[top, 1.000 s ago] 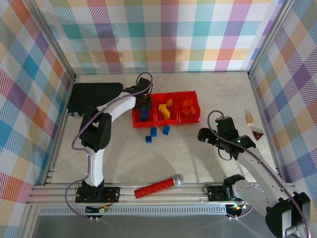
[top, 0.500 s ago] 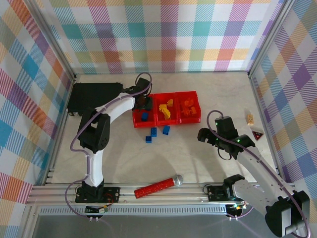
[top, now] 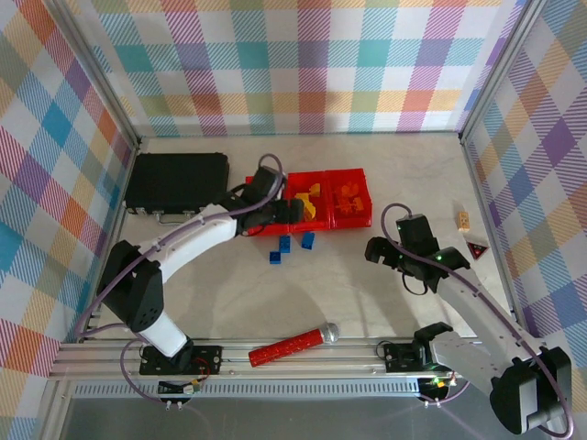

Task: Sort the legos into containers by color
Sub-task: Pick up the lego from the center of the table.

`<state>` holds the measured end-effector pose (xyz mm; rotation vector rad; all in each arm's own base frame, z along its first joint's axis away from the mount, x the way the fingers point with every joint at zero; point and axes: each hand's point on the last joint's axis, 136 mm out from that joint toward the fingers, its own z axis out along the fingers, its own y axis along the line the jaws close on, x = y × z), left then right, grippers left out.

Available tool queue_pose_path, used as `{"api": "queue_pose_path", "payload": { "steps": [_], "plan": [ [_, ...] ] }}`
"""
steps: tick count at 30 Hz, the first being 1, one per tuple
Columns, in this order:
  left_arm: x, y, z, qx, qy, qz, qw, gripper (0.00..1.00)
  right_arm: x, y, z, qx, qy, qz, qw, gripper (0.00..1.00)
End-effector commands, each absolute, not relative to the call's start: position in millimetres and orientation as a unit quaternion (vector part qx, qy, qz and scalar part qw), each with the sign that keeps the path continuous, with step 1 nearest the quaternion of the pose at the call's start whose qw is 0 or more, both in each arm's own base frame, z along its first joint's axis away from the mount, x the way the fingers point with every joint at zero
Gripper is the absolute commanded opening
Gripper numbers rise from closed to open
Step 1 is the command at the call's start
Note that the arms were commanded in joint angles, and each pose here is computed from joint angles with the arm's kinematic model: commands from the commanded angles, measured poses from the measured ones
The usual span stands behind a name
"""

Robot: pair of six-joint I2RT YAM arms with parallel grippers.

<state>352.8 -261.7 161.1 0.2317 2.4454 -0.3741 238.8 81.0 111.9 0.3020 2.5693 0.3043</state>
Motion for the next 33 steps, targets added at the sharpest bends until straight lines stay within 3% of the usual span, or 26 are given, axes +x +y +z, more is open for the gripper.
{"api": "queue_pose_path", "payload": {
  "steps": [1, 15, 33],
  "plan": [
    [334.1, -271.6, 157.8, 0.081, 0.932, -0.141, 0.323, 0.85, 245.5, 85.2, 119.9, 0.119, 0.946, 0.128, 0.273, 0.99],
    [318.2, -317.1, 78.4, 0.111, 0.957, -0.097, 0.252, 0.83, 237.8, 81.0, 124.3, 0.116, 0.944, 0.127, 0.281, 0.99],
    [344.4, -337.2, 44.2, 0.142, 0.960, -0.049, 0.235, 0.83, 234.1, 76.1, 124.2, 0.113, 0.944, 0.118, 0.287, 0.99]
  ]
}}
